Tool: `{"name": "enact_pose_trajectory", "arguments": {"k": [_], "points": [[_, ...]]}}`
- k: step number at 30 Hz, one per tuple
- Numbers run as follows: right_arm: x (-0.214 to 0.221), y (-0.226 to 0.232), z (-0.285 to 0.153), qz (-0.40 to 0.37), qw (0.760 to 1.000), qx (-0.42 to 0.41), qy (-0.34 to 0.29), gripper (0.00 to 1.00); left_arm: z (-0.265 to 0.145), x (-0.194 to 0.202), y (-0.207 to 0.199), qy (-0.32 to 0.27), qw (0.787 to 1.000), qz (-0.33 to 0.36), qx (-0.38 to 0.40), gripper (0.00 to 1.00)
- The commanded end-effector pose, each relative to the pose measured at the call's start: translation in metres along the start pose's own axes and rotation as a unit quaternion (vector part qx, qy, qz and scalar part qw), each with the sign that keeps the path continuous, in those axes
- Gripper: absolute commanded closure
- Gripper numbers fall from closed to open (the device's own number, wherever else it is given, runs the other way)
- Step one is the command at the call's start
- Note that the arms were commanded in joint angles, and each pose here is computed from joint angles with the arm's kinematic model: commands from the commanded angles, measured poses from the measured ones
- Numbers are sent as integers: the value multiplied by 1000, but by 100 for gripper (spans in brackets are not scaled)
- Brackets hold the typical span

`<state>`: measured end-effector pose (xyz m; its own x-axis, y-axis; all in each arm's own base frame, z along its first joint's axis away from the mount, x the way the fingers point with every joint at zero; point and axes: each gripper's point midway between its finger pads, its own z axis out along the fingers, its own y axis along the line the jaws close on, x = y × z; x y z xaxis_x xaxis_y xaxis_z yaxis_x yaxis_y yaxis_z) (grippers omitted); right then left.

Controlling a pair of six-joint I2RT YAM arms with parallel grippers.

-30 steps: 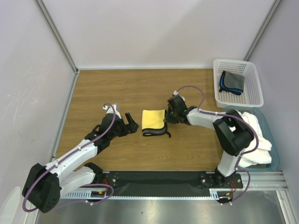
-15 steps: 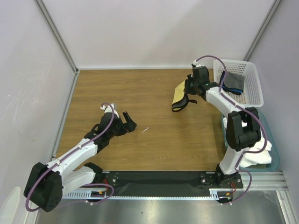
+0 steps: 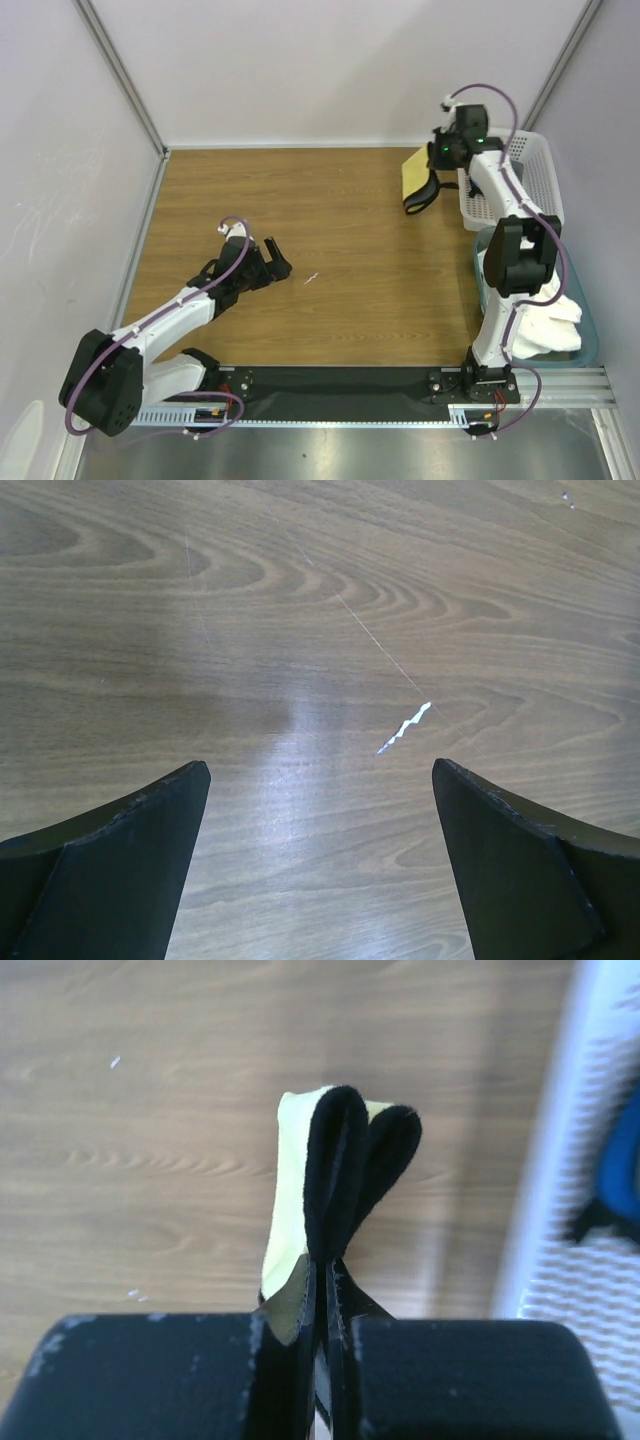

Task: Fold and stack the towels
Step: Neatly place the folded towel into the bin

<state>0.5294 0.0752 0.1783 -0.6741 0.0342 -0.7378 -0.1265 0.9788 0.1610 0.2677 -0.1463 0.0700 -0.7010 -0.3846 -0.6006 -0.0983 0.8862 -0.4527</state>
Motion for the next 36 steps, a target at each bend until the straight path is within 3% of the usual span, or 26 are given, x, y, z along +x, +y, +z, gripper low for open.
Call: {"name": "enact_pose_trajectory", "arguments": {"k": [1, 8, 21, 36], "points": [[-30, -22, -21, -17, 999, -27, -17, 100, 2, -24, -11, -25, 1000, -16, 0, 0], [-55, -77, -35, -22, 999, -5, -26, 100, 11, -31, -19, -13, 1000, -15, -8, 2], [-63, -179, -70, 5, 997, 63, -44, 100, 21, -35, -23, 3, 1000, -12, -26, 3], [-51, -196, -45, -9, 999, 25, -35, 100, 36, -32, -21, 29, 999, -3, -44, 4]]}}
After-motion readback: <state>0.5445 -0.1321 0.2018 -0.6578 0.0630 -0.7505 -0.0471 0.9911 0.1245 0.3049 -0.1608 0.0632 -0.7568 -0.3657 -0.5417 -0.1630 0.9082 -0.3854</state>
